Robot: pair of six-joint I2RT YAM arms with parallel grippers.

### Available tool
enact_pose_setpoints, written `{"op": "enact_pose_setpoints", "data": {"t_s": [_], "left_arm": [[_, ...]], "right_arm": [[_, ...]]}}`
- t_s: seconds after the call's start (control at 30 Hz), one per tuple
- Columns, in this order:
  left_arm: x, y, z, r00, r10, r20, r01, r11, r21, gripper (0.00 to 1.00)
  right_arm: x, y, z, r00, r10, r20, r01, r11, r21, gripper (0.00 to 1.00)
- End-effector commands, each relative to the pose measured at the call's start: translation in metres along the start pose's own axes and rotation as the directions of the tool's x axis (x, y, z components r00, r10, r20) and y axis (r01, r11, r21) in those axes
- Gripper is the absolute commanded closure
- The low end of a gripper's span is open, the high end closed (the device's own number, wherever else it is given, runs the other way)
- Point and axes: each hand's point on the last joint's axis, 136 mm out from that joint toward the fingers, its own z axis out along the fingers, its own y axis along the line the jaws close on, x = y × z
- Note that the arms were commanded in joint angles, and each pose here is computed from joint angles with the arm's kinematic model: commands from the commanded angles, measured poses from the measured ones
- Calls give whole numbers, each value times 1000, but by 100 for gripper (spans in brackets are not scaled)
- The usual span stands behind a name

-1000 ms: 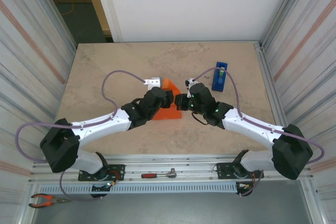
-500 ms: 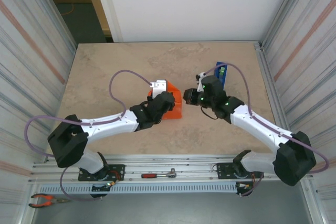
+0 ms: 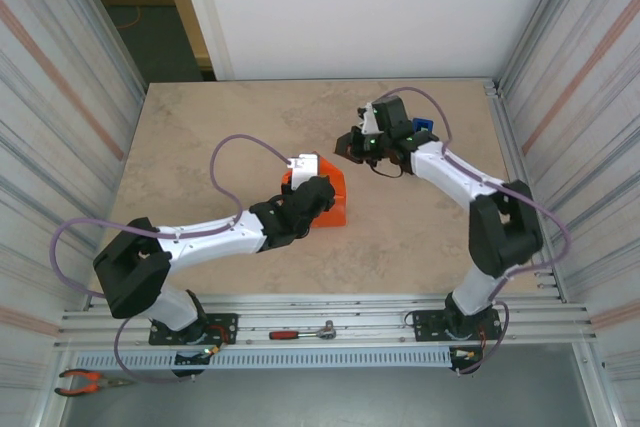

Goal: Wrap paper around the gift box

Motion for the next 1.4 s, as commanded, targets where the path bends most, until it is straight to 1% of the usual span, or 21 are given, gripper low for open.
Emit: {"op": "enact_pose_setpoints", "data": {"t_s": [0.0, 0.13, 0.3, 0.53, 0.7, 0.93, 1.07, 1.17, 1.23, 1.33, 1.37], "left_arm": [[104, 27, 5, 945, 144, -295, -159, 987, -28, 57], [106, 28, 5, 943, 145, -300, -160, 987, -27, 57], [108, 28, 5, 941, 142, -307, -159, 987, -31, 58], [108, 28, 6, 941, 133, -312, -153, 987, -39, 58], [111, 29, 6, 938, 129, -321, -151, 988, -42, 58], [111, 29, 6, 939, 124, -322, -146, 988, -45, 58], [109, 27, 6, 941, 119, -317, -137, 990, -38, 58], [101, 24, 3, 945, 111, -308, -125, 992, -25, 58], [89, 22, 0, 950, 87, -299, -91, 996, 3, 58], [55, 14, -10, 958, 7, -288, 27, 993, 113, 57], [37, 12, -14, 959, -35, -280, 83, 984, 160, 57]], "right_arm": [[9, 17, 13, 991, 41, -125, -52, 995, -88, 100], [21, 22, 28, 977, 37, -210, -61, 992, -113, 100], [41, 28, 23, 966, 1, -258, -32, 993, -114, 100], [62, 26, 2, 965, -15, -263, -14, 994, -106, 100], [71, 16, -1, 964, -8, -267, -13, 997, -80, 100], [72, 19, -11, 966, -19, -257, 3, 998, -61, 100], [84, 11, -12, 961, -7, -277, 0, 1000, -27, 100], [99, -2, -4, 956, 7, -294, -8, 1000, -3, 100], [106, -11, 1, 954, 25, -300, -25, 1000, 4, 100], [115, -25, 5, 953, 44, -298, -39, 999, 22, 100], [117, -28, 6, 954, 46, -297, -40, 999, 26, 100]]}}
